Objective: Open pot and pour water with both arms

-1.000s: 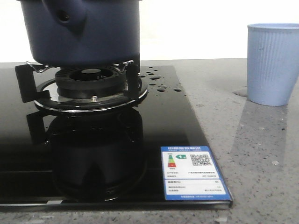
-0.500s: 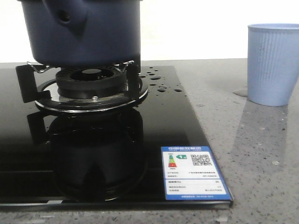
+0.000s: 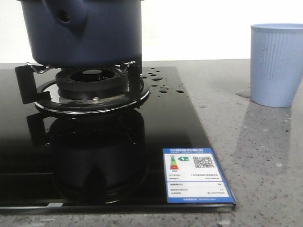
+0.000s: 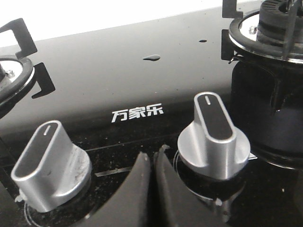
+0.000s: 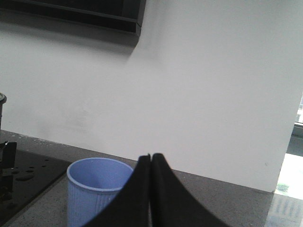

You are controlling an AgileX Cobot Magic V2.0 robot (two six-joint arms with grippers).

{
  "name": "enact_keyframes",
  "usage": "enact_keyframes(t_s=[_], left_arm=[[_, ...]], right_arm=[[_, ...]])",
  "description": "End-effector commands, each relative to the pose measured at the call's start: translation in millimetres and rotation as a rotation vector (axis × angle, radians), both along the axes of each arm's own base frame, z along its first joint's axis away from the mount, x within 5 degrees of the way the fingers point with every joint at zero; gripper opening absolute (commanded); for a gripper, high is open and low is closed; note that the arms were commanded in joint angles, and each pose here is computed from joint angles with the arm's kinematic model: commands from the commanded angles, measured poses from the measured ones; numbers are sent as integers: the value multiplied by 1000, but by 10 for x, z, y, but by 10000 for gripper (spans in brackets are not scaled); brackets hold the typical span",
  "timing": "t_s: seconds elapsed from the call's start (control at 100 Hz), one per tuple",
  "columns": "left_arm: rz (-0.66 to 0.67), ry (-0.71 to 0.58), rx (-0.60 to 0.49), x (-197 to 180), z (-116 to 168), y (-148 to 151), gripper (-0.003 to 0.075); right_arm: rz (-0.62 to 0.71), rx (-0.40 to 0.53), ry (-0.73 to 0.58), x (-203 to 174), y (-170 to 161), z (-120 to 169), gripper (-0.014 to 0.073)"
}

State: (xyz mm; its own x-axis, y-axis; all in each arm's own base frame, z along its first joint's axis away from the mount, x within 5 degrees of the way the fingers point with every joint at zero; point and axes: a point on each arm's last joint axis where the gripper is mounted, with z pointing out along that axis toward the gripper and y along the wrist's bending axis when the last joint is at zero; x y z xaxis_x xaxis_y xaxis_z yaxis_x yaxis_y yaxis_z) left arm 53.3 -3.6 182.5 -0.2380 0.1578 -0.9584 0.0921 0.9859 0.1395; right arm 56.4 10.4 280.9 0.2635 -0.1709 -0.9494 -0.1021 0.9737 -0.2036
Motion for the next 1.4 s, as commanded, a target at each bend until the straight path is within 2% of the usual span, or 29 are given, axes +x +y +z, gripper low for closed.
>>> enact_keyframes(t_s=[0.0,0.52,0.6,0.68,0.88,0.91,1.05,1.19,1.39], left_arm=[[6,-16,-16,0,-90,1,-20],[6,-16,-16,0,-90,1,-19],[6,-16,-16,0,-90,1,-19],[6,-16,-18,0,-90,1,-20],[6,-16,-18,0,-90,1,-19],[6,-16,-18,0,-90,1,-19],[6,-20,-18,1,-86,1,-20],[6,-20,-18,1,-86,1,-19],[6,-20,-18,1,-86,1,-20]], right_arm=[[32,-3,-72,-25,28,124,-67],[28,-3,-61,-18,25,103,-66],[-29,14,53,22,-25,-48,-67],[-57,85,142,47,-56,-239,-67],[-122,187,177,44,-97,-729,-67],[-164,201,223,28,-128,-767,-67],[-252,142,294,-22,-184,-861,-67],[-288,191,435,-41,-209,-990,-67],[-288,168,432,-40,-207,-987,-67]])
